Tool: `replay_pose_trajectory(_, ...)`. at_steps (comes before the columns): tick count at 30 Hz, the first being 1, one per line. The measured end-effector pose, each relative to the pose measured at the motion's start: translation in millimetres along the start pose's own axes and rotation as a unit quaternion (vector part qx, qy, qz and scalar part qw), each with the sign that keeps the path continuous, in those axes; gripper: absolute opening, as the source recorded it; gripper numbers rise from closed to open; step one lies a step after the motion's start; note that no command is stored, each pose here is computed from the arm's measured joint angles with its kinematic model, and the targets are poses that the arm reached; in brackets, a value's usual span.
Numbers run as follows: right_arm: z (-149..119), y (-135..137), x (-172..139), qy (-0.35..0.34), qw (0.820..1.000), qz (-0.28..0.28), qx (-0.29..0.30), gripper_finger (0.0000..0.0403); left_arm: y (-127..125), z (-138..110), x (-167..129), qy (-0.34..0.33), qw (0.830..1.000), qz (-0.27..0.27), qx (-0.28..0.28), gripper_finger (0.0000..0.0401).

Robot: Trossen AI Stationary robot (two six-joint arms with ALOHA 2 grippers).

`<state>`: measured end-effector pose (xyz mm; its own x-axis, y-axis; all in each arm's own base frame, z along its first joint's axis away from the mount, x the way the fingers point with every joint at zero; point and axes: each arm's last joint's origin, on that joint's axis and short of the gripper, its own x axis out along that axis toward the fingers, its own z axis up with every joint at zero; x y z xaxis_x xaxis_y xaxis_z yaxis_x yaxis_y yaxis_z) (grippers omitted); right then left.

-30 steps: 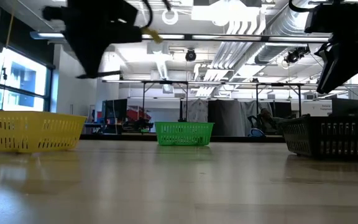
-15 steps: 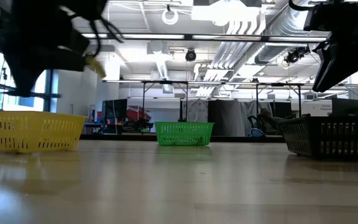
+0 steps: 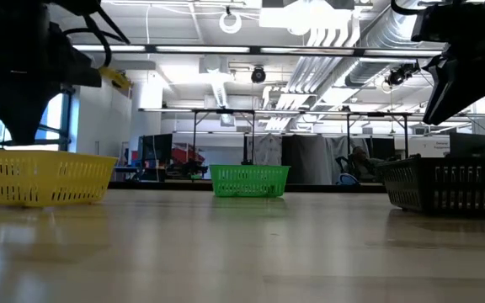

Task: Sort crayons
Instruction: Put the blue crayon into the yellow basket

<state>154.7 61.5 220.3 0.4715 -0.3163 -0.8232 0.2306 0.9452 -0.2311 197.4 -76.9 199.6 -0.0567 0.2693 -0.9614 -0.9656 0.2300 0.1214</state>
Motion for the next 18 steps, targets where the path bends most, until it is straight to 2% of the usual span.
replay_pose_trajectory(10,0.4,-0.1,0.0,-0.004,1.000,-0.004,0.001,0.0077,0.7,1.5,-2.5,-0.011,1.000,-0.014,0.014,0.0005)
replay_pose_trajectory(18,0.4,-0.1,0.0,-0.004,1.000,-0.004,0.001,0.0077,0.7,1.3,-2.4,-0.009,1.000,-0.013,0.022,0.0037)
